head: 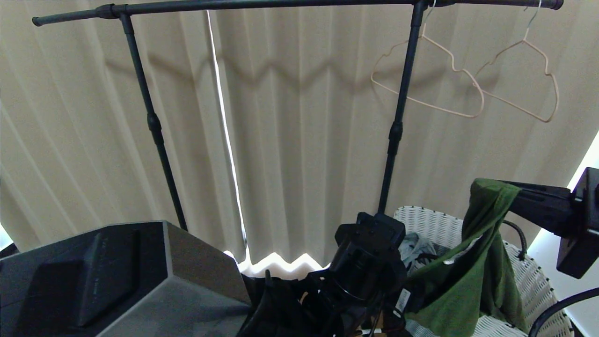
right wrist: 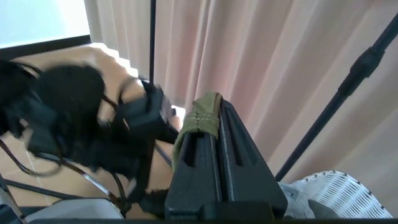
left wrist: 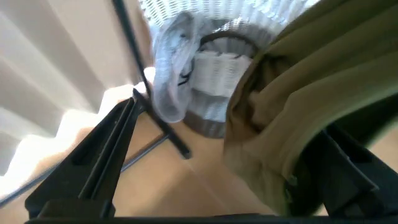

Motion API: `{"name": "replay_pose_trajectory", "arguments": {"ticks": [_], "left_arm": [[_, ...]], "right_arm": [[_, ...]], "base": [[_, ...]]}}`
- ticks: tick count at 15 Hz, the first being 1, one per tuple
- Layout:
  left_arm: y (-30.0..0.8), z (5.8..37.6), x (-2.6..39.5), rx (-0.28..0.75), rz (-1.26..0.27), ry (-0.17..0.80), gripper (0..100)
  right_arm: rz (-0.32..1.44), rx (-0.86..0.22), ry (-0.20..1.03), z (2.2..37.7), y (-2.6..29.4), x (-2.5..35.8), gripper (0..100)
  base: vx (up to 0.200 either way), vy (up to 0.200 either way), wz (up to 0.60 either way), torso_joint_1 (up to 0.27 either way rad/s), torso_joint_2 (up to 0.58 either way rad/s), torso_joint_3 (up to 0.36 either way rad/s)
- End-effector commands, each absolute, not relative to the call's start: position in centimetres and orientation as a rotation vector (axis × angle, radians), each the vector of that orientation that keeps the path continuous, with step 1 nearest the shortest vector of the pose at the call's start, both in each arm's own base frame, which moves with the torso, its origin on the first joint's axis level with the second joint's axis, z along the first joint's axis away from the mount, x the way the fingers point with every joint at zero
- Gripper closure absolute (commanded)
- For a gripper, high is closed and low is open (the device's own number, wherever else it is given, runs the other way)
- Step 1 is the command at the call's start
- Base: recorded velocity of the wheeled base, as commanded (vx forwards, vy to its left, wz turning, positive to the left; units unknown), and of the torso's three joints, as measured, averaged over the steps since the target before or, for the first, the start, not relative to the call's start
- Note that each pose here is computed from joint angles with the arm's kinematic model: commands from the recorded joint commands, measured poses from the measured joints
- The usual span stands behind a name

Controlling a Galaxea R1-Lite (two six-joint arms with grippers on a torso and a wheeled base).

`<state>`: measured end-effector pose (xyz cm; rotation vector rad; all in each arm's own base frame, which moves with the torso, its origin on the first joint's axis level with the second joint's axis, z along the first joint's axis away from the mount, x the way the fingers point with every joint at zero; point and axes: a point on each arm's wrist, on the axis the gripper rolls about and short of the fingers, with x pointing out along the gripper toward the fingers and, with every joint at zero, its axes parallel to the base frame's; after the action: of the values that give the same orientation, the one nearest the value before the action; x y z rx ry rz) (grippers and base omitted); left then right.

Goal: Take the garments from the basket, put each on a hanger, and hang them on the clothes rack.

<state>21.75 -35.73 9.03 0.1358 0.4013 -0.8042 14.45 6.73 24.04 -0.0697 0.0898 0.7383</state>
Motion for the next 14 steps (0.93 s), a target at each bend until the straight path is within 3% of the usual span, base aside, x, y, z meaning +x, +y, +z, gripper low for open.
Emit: {"name": "replay_pose_trajectory", "arguments": {"ticks": [1, 5, 6, 11, 14], "left_arm": [[-35.7, 8.3, 22.1, 0.148, -0.795, 0.415, 0], [-35.1, 8.1, 21.8, 0.161, -0.791, 0.431, 0], [-34.9, 8.3, 21.6, 0.159, -0.791, 0.431, 100], [-31.8, 9.9, 19.7, 0.181, -0.795, 0.433, 100], [-27.0, 13.8, 17.4, 0.189, -0.799, 0.356, 100]], "right_arm": [[0.739, -0.065, 0.071, 24.5, 6.7, 14.3, 100], [0.738, -0.051, 0.051, 24.9, 6.4, 13.6, 100], [0.738, -0.051, 0.053, 24.8, 6.4, 13.5, 100], [0.733, -0.052, 0.067, 24.7, 6.5, 13.8, 100], [0.734, -0.053, 0.106, 24.0, 6.7, 14.4, 100]], "base": [[0.000, 0.000, 0.00, 0.000, 0.00, 0.000], [0.000, 0.000, 0.00, 0.000, 0.00, 0.000], [0.000, 0.000, 0.00, 0.000, 0.00, 0.000], [0.000, 0.000, 0.00, 0.000, 0.00, 0.000], [0.000, 0.000, 0.00, 0.000, 0.00, 0.000]]}}
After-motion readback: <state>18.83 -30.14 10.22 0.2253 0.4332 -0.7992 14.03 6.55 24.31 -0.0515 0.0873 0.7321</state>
